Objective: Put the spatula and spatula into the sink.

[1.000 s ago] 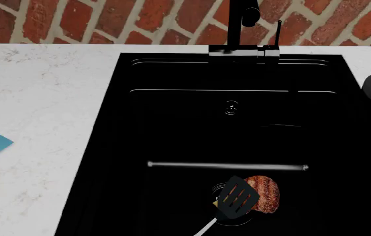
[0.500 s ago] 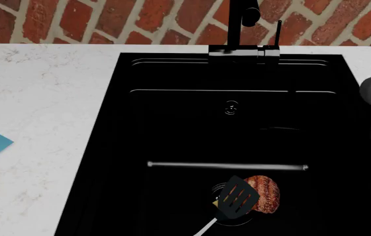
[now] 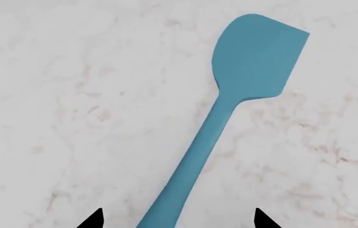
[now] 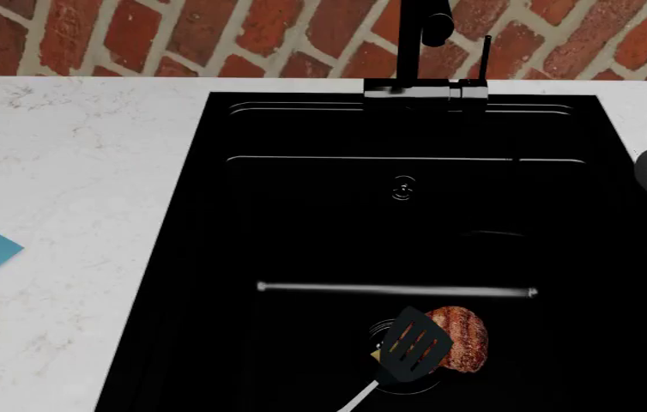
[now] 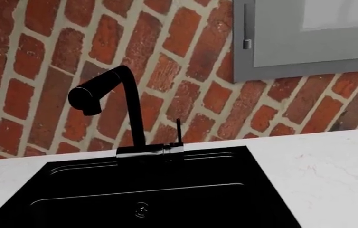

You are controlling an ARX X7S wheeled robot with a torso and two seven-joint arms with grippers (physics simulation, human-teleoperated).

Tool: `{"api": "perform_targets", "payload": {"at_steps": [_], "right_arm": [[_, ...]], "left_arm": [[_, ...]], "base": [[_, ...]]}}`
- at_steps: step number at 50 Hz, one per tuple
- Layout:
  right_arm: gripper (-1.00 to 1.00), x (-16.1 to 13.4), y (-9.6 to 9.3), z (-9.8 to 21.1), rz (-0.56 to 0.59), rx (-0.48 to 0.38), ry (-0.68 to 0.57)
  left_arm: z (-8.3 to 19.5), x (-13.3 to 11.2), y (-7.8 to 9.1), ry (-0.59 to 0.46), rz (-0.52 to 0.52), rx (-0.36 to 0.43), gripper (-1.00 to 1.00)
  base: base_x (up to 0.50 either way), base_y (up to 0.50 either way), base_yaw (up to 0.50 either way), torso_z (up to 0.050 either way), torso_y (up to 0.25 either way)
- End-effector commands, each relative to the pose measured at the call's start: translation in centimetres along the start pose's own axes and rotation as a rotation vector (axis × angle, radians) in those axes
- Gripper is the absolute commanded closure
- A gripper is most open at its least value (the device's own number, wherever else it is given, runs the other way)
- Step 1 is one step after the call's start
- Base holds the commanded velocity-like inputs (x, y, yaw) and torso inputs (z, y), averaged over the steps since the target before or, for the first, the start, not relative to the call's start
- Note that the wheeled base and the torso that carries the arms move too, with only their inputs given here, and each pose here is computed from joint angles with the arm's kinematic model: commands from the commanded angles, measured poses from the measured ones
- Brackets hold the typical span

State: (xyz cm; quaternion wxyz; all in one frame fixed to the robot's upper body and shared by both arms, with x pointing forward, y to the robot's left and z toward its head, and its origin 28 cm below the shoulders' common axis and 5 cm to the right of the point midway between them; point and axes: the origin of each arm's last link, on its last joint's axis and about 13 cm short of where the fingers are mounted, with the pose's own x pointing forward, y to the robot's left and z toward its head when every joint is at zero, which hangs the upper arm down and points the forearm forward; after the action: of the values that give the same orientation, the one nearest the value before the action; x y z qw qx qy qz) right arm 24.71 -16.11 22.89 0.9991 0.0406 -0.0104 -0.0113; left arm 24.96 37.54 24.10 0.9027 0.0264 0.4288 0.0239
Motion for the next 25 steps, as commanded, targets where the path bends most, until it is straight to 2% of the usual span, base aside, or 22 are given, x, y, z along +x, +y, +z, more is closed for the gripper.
{"api": "perform_targets", "payload": {"at_steps": [1,8,12,16,25], "right_arm": [[-1.00,-0.1,-0.3,0.0,-0.008,0.028,-0.015],[-1.00,-0.1,-0.4,0.1,-0.012,0.028,-0.017],[-1.00,-0.2,-0.5,0.0,-0.017,0.030,-0.017],[-1.00,-0.3,-0.4,0.2,-0.018,0.026,-0.021],[-1.00,-0.3,-0.5,0.1,-0.024,0.027,-0.015]], "left_arm": [[0.2,-0.3,0.3,-0.004,0.034,-0.006,-1.00],[-0.3,0.2,0.3,0.037,0.036,0.003,-1.00],[-0.5,0.7,0.6,0.077,0.079,0.012,-1.00],[-0.7,1.2,0.4,0.133,0.091,0.046,-1.00],[-0.9,2.1,0.4,0.178,0.106,0.062,-1.00]], "base": [[0.00,0.00,0.00,0.000,0.000],[0.00,0.00,0.00,0.000,0.000],[0.00,0.00,0.00,0.000,0.000],[0.00,0.00,0.00,-0.003,0.000],[0.00,0.00,0.00,-0.001,0.000]]}}
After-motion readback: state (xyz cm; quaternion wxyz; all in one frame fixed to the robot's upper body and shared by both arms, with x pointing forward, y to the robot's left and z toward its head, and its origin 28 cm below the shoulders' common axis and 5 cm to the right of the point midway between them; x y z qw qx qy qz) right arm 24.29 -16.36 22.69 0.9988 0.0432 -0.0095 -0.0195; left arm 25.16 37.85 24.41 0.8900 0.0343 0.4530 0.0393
